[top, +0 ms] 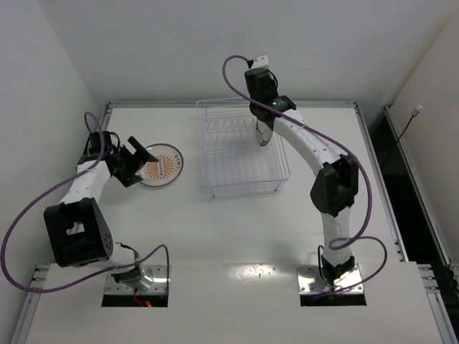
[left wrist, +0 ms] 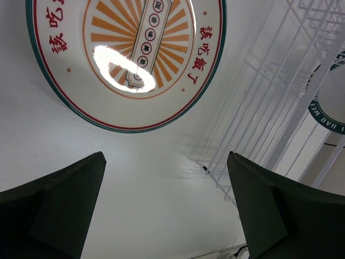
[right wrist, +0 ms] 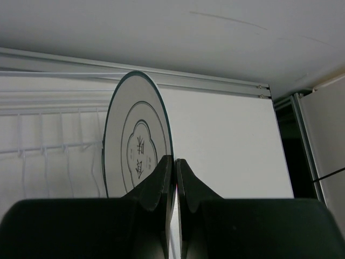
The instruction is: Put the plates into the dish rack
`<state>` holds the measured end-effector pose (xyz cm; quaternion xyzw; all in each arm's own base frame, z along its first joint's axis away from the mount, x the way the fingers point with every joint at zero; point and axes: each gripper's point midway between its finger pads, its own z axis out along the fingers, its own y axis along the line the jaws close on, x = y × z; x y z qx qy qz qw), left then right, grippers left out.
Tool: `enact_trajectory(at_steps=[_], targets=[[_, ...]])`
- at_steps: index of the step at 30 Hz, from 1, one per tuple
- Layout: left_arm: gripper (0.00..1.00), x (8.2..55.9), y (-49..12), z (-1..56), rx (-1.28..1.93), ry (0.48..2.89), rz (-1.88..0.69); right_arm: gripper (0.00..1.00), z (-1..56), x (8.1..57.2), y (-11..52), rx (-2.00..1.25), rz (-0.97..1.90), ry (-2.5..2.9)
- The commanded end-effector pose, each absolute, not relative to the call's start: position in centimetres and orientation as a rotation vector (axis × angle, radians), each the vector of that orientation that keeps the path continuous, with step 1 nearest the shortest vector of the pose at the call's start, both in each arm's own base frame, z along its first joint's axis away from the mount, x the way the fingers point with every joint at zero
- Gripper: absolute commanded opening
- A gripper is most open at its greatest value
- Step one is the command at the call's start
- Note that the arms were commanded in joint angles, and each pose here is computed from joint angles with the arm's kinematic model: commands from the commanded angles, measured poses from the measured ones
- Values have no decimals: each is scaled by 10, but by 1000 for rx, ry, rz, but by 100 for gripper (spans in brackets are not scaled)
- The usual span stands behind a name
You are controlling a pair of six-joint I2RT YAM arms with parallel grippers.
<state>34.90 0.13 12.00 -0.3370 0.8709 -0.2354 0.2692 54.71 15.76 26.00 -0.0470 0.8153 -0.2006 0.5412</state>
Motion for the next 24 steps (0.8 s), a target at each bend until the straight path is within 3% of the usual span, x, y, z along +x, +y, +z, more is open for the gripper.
enact_trajectory(at_steps=[1, 12, 24], targets=[[95, 352, -2, 123, -883, 2351, -645, 0, 308, 550, 156, -42, -448, 1819], [95, 356, 2, 117, -872, 2366, -626, 0, 217, 563, 170, -151, -478, 1961], [95, 354, -3, 106, -872, 2382, -662, 0, 161, 549, 184, -222, -390, 2113]])
